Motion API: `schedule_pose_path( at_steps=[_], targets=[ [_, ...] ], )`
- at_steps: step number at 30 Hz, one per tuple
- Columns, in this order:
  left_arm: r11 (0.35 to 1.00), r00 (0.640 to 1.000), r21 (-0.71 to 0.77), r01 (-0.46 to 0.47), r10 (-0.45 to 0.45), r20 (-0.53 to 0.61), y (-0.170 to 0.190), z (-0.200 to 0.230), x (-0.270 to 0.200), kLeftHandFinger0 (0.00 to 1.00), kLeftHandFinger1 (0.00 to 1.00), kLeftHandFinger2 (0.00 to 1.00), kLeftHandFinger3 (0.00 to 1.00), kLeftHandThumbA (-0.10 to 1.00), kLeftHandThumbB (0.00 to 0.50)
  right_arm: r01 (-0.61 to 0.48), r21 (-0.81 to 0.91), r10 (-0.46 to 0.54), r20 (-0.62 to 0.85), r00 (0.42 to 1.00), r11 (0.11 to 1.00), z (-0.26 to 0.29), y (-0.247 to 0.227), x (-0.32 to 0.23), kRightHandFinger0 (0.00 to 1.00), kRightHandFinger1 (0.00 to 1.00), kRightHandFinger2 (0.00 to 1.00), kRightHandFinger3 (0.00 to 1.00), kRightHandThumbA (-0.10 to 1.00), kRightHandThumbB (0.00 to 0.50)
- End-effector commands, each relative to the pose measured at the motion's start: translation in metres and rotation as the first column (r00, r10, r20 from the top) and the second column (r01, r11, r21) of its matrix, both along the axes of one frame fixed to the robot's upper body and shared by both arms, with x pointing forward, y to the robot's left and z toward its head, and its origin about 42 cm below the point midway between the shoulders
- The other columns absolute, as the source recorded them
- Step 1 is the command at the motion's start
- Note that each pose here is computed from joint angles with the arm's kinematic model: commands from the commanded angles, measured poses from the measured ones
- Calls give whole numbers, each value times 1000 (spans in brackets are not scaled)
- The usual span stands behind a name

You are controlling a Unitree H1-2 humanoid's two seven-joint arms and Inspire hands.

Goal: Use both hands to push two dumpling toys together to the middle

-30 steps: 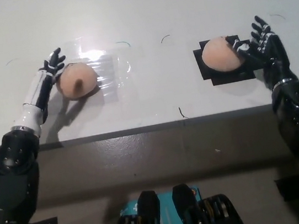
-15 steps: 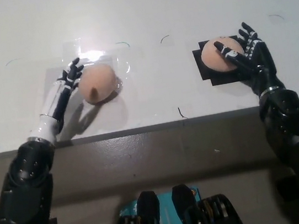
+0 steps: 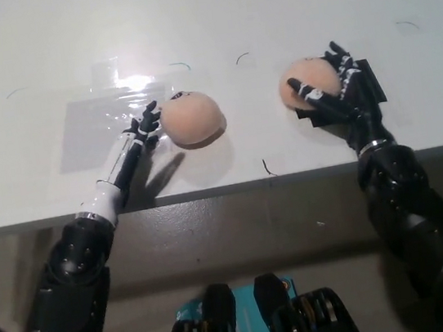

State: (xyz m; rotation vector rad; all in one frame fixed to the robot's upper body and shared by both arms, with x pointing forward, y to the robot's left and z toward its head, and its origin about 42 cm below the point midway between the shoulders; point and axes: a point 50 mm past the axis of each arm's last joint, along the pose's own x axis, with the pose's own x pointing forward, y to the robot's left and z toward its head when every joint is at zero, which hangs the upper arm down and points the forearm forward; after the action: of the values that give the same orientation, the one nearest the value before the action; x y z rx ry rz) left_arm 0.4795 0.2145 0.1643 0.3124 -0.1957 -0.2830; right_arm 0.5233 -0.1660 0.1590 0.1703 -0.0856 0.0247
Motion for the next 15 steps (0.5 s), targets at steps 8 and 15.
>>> schedule_pose_path(
  at_steps=[8,15],
  targets=[
    [999,997,12,44,-45,58,-37,28,12,1000,1000,1000,1000,1000,320,-88,66,84,67,994,994,18,47,0,1000,1000,1000,1000,1000,155],
    [997,996,19,70,-71,46,-52,25,13,1000,1000,1000,1000,1000,338,-156,67,152,63,986,985,14,70,-7,1000,1000,1000,1000,1000,201]
  ],
)
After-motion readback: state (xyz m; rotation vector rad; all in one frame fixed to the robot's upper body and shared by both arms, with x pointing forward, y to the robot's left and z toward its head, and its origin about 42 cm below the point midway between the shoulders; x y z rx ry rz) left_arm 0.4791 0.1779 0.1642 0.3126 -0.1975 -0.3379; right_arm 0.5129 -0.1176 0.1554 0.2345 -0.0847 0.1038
